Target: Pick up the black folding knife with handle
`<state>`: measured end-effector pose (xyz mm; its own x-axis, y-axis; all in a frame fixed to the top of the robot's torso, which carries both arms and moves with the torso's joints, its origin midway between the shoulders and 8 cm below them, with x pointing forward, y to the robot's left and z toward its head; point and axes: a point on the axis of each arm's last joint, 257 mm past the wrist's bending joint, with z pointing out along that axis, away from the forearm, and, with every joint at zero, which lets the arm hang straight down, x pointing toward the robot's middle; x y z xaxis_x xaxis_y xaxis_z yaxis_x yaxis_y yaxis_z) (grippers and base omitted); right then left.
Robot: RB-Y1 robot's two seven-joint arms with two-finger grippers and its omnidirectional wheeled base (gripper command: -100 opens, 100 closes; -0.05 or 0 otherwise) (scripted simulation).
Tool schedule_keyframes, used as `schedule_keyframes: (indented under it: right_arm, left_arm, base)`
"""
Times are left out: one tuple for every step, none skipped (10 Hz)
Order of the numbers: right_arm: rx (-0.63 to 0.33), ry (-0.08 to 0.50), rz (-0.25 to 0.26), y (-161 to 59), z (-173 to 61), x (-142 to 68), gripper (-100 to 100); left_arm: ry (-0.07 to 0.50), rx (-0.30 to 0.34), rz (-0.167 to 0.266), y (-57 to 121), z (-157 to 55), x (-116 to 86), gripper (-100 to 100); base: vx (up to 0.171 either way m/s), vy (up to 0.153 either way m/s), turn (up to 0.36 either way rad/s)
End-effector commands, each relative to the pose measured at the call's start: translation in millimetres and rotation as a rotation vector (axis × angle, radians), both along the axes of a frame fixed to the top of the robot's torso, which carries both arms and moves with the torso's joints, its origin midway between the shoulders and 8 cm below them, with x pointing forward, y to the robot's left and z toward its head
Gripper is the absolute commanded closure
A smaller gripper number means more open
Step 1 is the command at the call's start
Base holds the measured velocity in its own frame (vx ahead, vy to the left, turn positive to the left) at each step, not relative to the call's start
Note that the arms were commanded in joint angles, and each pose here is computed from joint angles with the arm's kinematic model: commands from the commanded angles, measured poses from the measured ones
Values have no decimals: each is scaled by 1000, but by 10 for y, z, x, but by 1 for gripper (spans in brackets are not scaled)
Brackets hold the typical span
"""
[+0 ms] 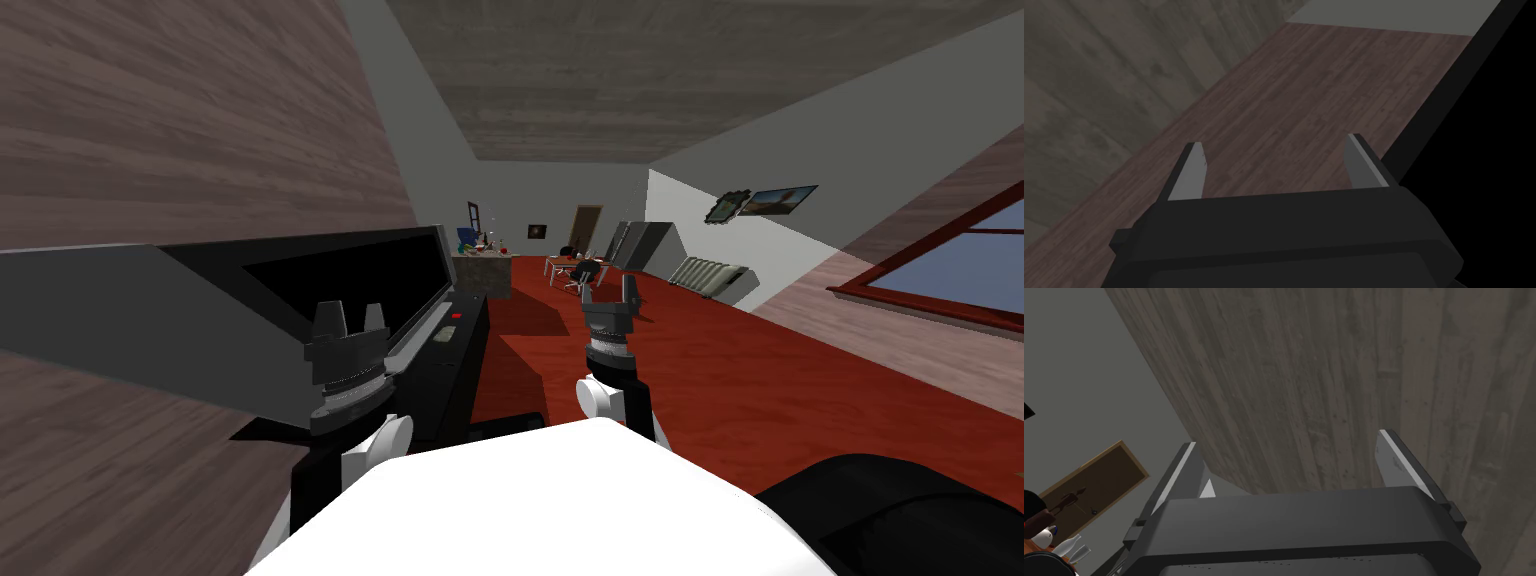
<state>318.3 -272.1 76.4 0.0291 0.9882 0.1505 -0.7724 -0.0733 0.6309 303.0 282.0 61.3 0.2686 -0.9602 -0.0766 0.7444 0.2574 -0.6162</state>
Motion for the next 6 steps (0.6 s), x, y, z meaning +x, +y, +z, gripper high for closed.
schedule_keyframes:
  right_arm:
    - [0, 0, 0, 0, 0, 0, 0]
    - [0, 0, 0, 0, 0, 0, 0]
    - [0, 0, 0, 0, 0, 0, 0]
    - [0, 0, 0, 0, 0, 0, 0]
    - [0, 0, 0, 0, 0, 0, 0]
    - [0, 0, 0, 0, 0, 0, 0]
  left_arm:
    - [28, 25, -16, -33, -70, 60, -100]
    - [54, 43, -27, -52, -140, 115, -100]
    - [86, 59, -37, -66, -233, 182, -100]
    - [124, 75, -45, -74, -347, 257, -100]
    - [166, 90, -52, -75, -481, 338, -100]
    - [213, 105, -57, -69, -632, 422, -100]
  base:
    - [-2, -41, -41]
    - [9, -82, -48]
    - [15, -80, -35]
    - [19, -82, -54]
    - [48, -93, -52]
    - [54, -86, -45]
